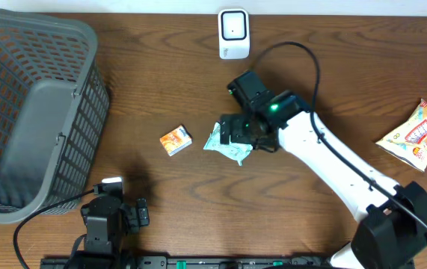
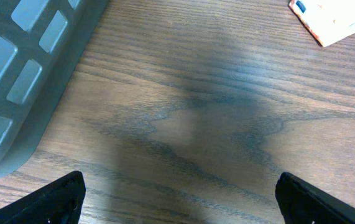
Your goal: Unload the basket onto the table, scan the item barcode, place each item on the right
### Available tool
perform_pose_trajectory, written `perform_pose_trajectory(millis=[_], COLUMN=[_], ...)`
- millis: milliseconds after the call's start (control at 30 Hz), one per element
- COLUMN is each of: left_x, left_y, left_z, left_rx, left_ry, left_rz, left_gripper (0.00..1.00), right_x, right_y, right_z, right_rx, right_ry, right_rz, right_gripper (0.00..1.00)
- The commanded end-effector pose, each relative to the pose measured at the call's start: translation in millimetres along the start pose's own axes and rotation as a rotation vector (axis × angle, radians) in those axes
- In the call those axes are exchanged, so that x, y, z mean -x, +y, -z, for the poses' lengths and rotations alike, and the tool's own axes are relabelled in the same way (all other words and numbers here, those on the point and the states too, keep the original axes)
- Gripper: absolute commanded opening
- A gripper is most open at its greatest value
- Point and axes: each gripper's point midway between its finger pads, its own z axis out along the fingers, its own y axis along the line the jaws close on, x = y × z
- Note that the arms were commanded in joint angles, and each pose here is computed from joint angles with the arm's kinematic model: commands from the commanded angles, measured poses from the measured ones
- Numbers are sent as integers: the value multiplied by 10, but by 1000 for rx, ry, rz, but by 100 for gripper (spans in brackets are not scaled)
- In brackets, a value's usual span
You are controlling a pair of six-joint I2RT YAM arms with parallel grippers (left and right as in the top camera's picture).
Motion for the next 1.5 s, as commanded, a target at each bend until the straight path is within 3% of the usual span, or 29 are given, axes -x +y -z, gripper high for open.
perform_pose_trajectory(millis=[0,200,333,433,500,567,900,1000,1100,1200,1267,1467], left_x=[-58,-58,-58,-58,-58,-58,-58,-58,-58,-58,-58,-58], left_y=[20,20,20,20,20,20,20,20,20,20,20,20], left_z=[-11,-11,-11,-11,-11,-11,-11,-11,-11,-11,-11,-11], left_rx=[10,10,10,10,10,10,10,10,10,10,10,10], left_ry=[21,21,21,21,21,21,21,21,21,21,21,21], left_rz=[3,3,3,3,3,3,3,3,3,3,3,3], left_gripper=[98,98,98,98,98,98,98,98,98,98,98,98], right_x=[-132,-221,-255,-186,-142,-141,-88,-41,-64,-134,-194,-121], right_y=[-14,-83,-231,-315,-307,-328,-372,-325,-338,-376,-396,-277], right_z=[-166,-487,-728,-847,-894,-934,-1152,-1141,-1163,-1256,-1339,-1289], right_rx=[19,32,24,32,63,68,100,122,111,89,79,135], right_ry=[73,62,16,-47,-68,-81,-148,-163,-156,-125,-94,-108], right_rz=[-324,-490,-508,-514,-510,-507,-502,-463,-444,-441,-438,-288], right_gripper=[99,88,81,63,58,58,85,84,45,26,1,1])
